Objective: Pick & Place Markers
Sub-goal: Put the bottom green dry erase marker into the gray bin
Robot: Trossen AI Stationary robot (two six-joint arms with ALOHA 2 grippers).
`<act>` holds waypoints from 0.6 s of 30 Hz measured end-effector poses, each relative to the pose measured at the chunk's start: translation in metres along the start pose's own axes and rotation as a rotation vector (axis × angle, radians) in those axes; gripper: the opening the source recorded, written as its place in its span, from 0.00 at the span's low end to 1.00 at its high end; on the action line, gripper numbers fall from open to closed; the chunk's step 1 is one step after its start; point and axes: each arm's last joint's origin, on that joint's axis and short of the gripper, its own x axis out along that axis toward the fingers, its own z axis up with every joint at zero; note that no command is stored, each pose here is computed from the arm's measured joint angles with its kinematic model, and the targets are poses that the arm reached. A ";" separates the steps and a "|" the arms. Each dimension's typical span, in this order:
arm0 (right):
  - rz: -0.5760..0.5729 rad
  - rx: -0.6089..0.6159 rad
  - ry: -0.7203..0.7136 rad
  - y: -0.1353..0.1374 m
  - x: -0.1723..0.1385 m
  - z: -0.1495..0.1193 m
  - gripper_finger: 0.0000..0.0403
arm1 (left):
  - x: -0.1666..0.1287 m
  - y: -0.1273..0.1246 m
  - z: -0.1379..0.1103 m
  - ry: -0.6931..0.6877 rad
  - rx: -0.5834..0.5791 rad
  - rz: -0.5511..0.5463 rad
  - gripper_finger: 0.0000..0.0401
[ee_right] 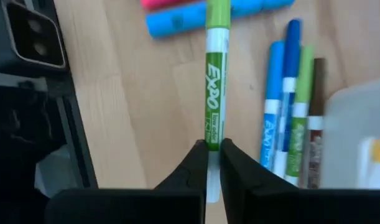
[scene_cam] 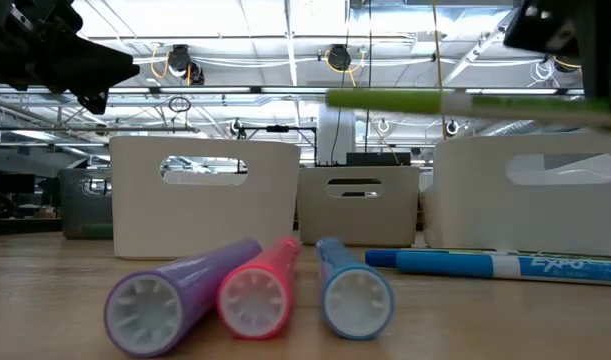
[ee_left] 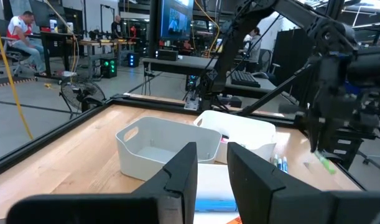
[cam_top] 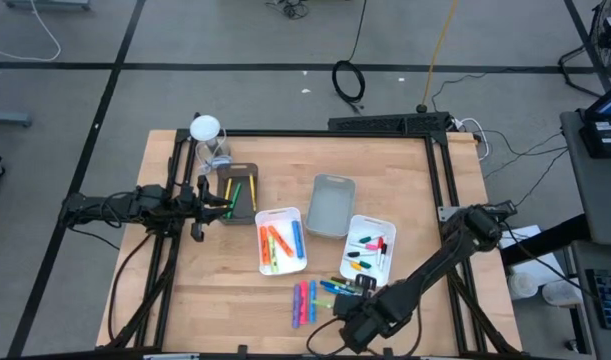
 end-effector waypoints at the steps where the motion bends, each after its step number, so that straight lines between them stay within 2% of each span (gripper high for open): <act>1: 0.001 0.006 -0.021 -0.002 -0.005 0.002 0.03 | 0.000 0.000 0.000 0.000 0.000 0.000 0.23; 5: -0.022 0.034 -0.130 -0.012 -0.025 0.014 0.03 | 0.000 0.000 0.000 0.000 0.000 0.000 0.23; 11: -0.132 0.089 -0.264 -0.045 -0.053 0.038 0.03 | 0.000 0.000 0.000 0.000 0.000 0.000 0.23; 18: -0.284 0.212 -0.271 -0.105 -0.061 0.074 0.03 | 0.000 0.000 0.000 0.000 0.000 0.000 0.23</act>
